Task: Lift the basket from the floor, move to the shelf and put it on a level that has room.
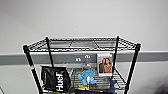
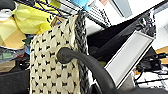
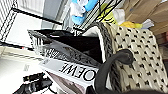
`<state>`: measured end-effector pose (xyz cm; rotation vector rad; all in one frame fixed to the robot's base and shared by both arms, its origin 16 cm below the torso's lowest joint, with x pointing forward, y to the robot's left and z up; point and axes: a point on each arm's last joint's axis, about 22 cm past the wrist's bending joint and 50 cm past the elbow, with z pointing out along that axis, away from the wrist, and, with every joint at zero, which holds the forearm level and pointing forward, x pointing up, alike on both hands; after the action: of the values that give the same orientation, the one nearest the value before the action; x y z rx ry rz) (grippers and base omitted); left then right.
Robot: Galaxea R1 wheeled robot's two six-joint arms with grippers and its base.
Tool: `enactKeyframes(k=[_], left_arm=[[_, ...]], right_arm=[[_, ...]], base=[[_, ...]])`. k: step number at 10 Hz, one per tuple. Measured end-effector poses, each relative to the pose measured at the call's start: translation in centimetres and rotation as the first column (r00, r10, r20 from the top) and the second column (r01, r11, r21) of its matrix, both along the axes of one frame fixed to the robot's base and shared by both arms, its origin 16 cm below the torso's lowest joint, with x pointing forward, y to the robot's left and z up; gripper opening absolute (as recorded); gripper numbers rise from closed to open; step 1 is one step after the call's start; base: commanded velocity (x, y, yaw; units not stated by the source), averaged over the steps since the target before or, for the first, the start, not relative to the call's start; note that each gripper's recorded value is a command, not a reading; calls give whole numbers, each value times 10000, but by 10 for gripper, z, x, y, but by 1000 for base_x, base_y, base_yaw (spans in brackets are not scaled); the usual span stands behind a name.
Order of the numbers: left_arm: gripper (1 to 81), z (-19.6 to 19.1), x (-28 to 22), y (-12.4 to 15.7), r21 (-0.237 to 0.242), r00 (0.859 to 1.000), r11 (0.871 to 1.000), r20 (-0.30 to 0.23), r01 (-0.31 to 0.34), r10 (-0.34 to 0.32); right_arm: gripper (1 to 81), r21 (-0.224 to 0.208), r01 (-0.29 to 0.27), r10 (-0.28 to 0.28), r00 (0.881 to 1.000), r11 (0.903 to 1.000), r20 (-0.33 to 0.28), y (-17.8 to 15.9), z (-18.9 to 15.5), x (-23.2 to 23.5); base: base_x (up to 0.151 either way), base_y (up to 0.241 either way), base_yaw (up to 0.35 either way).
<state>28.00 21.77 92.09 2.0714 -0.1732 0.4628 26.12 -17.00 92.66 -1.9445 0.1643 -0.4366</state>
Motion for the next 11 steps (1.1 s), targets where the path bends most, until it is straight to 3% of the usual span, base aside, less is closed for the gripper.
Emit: enactKeyframes(k=[6, 11], left_arm=[[10, 75, 17, -3, -567, 9968, 9984, 797, 82, -36], [10, 129, 9, -5, -1091, 9946, 9938, 1038, 206, -92]], right_arm=[[10, 611, -131, 88, 9975, 9980, 706, 5, 76, 19], [10, 1004, -192, 86, 9944, 9948, 1055, 4, 128, 17]], base=[[0, 0, 0], [0, 0, 0]])
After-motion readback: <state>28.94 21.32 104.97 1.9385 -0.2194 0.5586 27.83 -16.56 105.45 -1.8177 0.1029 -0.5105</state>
